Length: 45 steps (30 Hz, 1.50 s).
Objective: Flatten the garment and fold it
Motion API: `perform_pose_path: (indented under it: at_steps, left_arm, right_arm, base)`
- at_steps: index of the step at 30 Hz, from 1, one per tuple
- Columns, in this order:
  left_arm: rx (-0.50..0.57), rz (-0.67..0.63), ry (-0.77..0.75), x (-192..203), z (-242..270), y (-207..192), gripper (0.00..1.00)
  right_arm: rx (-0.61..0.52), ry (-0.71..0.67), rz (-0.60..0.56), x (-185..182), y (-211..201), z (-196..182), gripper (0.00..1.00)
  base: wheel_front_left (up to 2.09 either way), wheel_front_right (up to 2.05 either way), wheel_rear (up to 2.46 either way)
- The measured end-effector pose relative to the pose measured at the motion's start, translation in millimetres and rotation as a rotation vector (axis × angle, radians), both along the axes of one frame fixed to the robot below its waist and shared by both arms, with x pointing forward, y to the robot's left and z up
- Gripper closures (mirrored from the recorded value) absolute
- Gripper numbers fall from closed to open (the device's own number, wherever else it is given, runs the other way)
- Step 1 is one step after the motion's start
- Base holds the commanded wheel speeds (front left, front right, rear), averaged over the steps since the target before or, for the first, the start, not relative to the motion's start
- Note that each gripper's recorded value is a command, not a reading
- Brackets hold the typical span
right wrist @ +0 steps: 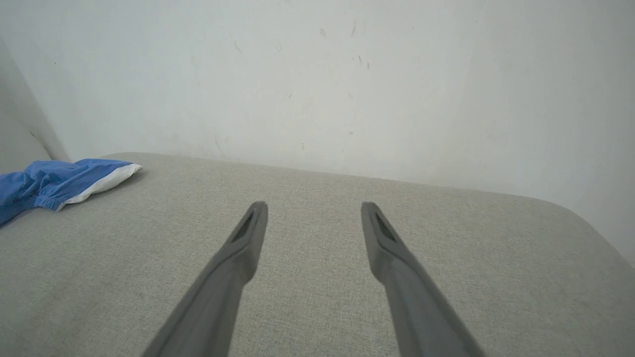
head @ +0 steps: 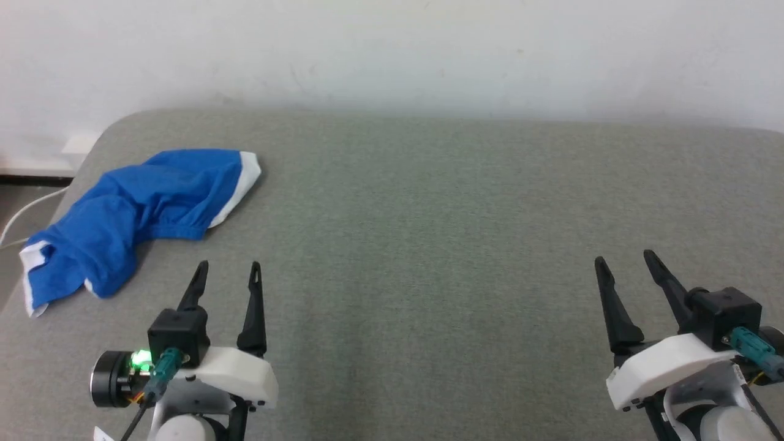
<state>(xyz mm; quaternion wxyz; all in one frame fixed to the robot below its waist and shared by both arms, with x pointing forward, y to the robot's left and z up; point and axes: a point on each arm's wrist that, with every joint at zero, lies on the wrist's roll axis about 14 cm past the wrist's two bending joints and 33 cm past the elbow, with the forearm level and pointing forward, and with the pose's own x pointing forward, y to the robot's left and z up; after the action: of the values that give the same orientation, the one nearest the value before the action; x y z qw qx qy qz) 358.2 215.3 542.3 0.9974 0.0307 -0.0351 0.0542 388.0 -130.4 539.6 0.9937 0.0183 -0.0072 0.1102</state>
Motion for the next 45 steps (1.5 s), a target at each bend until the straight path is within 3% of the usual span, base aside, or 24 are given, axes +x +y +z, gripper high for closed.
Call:
perform_pose_path:
  at_steps: [27, 45]
  left_arm:
    - [0.002, 0.232, -0.073, -50, 10, 68, 0.00]
    - [0.035, 0.313, -0.124, -48, 28, 98, 0.00]
  right_arm:
    - [-0.002, -0.013, 0.289, 16, 102, 18, 0.00]
    - [0.007, 0.011, 0.384, 26, 137, 18, 0.00]
  base:
    - [0.00, 0.00, 0.00]
    - [0.00, 0.00, 0.00]
